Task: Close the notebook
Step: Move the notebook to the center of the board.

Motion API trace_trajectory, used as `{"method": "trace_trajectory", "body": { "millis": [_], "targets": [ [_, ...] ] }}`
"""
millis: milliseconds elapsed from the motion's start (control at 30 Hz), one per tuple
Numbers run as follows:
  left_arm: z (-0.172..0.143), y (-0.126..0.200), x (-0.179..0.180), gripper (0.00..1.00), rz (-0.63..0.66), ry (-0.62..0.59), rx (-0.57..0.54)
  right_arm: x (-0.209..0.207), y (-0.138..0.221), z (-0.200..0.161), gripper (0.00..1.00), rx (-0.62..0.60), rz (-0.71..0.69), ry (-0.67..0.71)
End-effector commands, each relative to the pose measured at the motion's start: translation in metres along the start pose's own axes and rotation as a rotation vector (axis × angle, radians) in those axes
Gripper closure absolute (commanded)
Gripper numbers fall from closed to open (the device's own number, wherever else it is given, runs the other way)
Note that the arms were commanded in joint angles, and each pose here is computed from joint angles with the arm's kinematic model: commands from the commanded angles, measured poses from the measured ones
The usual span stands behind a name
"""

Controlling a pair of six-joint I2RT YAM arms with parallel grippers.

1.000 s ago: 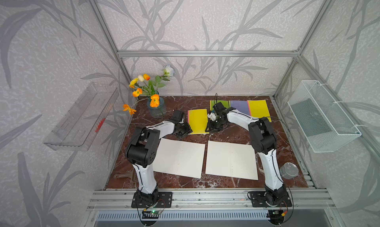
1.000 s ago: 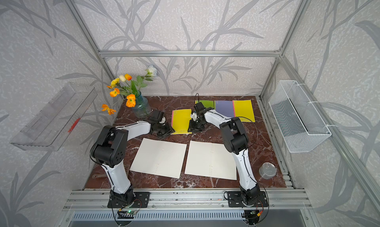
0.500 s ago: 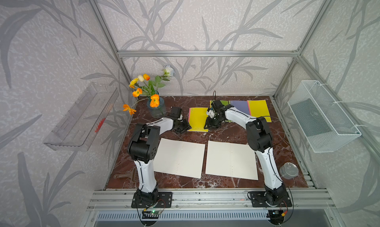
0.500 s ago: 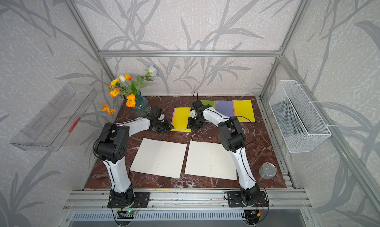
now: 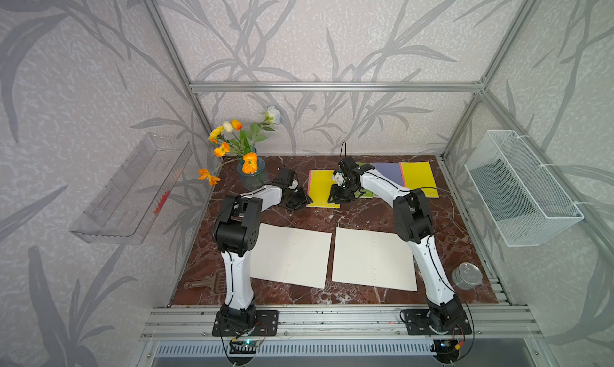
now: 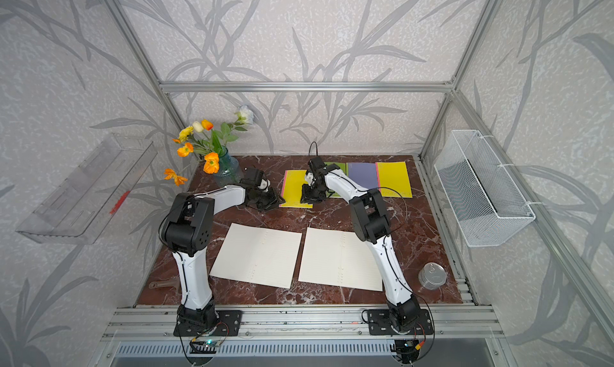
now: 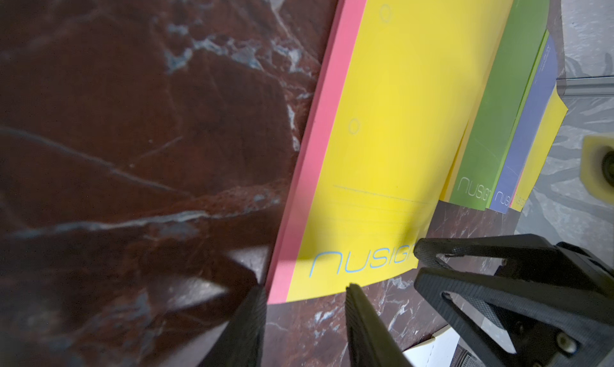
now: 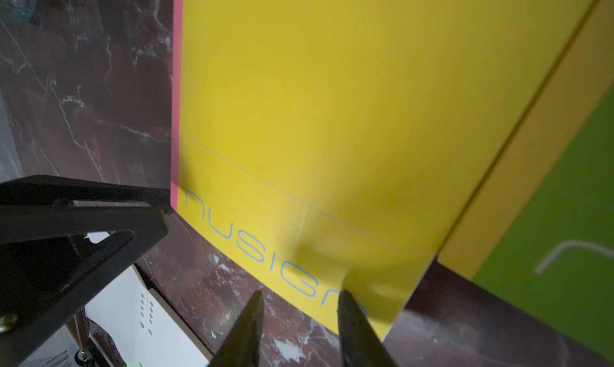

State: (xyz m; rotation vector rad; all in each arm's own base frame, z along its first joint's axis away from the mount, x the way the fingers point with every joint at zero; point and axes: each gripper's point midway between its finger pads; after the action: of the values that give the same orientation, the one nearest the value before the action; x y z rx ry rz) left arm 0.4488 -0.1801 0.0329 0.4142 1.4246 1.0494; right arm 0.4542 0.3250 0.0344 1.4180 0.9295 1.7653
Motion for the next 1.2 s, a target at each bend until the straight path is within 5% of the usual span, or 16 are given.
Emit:
{"method": "trace_trajectory", "body": {
  "millis": [0, 1167],
  "targets": [
    [0.000, -0.004, 0.002, 0.59, 0.002, -0.008, 0.015, -0.007, -0.006, -0.004, 0.62, 0.034, -0.034, -0.008],
    [0.025, -0.002, 0.000, 0.59, -0.022, 0.003, -0.031, -0.008, -0.024, 0.040, 0.58, -0.012, 0.015, 0.013]
  ]
}}
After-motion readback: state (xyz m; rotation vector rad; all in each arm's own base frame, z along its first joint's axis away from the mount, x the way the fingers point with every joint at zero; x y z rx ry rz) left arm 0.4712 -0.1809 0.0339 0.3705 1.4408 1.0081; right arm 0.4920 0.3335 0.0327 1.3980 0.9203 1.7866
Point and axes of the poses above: each gripper's point midway between its finger pads, its own y axis back along the fingers, its own x axis along the line the jaws close on, z = x × y, and after that the axes turned 2 degrees about -y, right-handed
